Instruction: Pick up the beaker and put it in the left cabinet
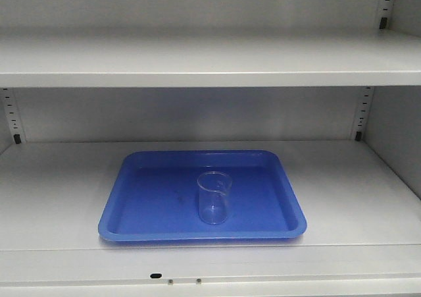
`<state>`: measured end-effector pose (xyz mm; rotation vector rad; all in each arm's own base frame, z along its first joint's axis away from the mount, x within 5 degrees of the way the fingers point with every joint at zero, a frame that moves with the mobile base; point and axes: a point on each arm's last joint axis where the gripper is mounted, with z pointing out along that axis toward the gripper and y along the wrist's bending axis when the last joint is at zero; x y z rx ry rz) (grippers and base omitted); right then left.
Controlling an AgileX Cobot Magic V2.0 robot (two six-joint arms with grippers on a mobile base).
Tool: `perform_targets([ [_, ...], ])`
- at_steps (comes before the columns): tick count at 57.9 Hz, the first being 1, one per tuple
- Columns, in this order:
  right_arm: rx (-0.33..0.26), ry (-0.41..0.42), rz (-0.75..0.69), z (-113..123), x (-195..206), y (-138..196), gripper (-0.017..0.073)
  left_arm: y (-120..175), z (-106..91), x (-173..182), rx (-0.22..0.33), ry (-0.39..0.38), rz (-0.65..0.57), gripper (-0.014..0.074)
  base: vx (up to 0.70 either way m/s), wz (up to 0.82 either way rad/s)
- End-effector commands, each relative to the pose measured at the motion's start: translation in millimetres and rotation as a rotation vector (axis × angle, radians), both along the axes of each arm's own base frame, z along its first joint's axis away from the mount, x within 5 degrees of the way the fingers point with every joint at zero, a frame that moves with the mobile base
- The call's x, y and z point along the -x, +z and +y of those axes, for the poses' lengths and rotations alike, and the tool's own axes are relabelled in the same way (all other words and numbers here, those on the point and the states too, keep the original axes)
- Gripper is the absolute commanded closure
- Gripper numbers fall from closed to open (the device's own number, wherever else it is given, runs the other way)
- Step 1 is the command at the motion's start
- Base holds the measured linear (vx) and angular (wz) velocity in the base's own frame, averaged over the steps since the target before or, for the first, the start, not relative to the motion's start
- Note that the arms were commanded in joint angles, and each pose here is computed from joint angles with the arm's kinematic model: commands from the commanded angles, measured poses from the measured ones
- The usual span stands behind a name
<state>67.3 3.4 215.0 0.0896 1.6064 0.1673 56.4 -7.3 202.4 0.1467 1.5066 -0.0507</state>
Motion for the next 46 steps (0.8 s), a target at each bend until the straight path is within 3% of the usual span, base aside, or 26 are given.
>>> perform_targets([
  [1, -0.038, -0.044, -0.125, -3, 7, -7, 0.0440, 3, 0.4, 1, 0.022, 0.001, -0.083, 0.0592, 0.00, 0.00],
  [6, -0.060, -0.066, -0.071, -4, 12, -16, 0.0552, 3, 0.4, 1, 0.022, 0.001, -0.083, 0.0592, 0.00, 0.00],
  [14, 0.080, -0.067, -0.007, -5, 11, -22, 0.0571, 3, 0.4, 1, 0.022, 0.001, -0.084, 0.0592, 0.00, 0.00],
  [17, 0.103, -0.068, -0.013, -5, 11, -22, 0.0571, 3, 0.4, 1, 0.022, 0.001, -0.084, 0.0592, 0.00, 0.00],
  [46, 0.106, -0.067, -0.017, -5, 11, -21, 0.0568, 3, 0.4, 1, 0.022, 0.001, -0.083, 0.0592, 0.00, 0.00],
])
